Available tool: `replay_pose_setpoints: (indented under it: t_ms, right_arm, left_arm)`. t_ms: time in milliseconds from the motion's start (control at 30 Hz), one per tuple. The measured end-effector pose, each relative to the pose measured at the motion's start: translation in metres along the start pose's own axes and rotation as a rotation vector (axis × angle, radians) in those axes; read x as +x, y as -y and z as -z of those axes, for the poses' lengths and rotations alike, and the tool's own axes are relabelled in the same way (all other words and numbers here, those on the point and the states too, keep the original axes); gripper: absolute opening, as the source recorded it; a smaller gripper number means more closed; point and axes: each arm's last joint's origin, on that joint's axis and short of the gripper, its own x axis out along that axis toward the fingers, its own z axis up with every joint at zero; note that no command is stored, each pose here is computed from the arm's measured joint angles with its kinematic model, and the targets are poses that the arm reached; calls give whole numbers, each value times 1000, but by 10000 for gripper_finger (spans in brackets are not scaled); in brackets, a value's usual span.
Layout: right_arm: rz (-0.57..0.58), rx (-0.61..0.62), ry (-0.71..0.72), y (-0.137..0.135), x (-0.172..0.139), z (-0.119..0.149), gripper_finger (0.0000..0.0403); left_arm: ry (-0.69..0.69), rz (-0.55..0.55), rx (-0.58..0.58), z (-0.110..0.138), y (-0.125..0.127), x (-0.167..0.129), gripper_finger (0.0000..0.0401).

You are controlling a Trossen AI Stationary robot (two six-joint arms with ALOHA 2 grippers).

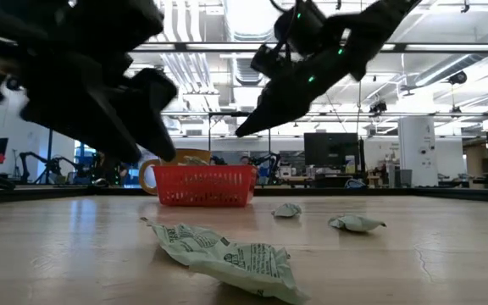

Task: Pick and place Stevia / Truvia into bins
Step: Put the gray stevia packet into the red basket

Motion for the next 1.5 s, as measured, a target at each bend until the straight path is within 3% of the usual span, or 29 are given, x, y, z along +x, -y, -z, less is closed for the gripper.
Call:
replay_pose_setpoints:
  t_ms: [233,567,933,1333,1500]
  right_arm:
    - [-119,-33,-99,-23,-23,-3,146]
    - [-157,-44,-175,-34,-29,3,123]
    - [-158,-37,-184,-35,-29,4,116]
    - [-159,-28,-196,-35,-29,7,104]
    - [-160,-28,-199,-35,-29,8,102]
  left_arm:
    - [101,194,61,-1,13,25,206]
    - [130,216,91,11,20,56,206]
    - [220,268,116,5,23,63,205]
    - [203,280,143,12,26,79,205]
    - [200,269,140,11,24,79,182]
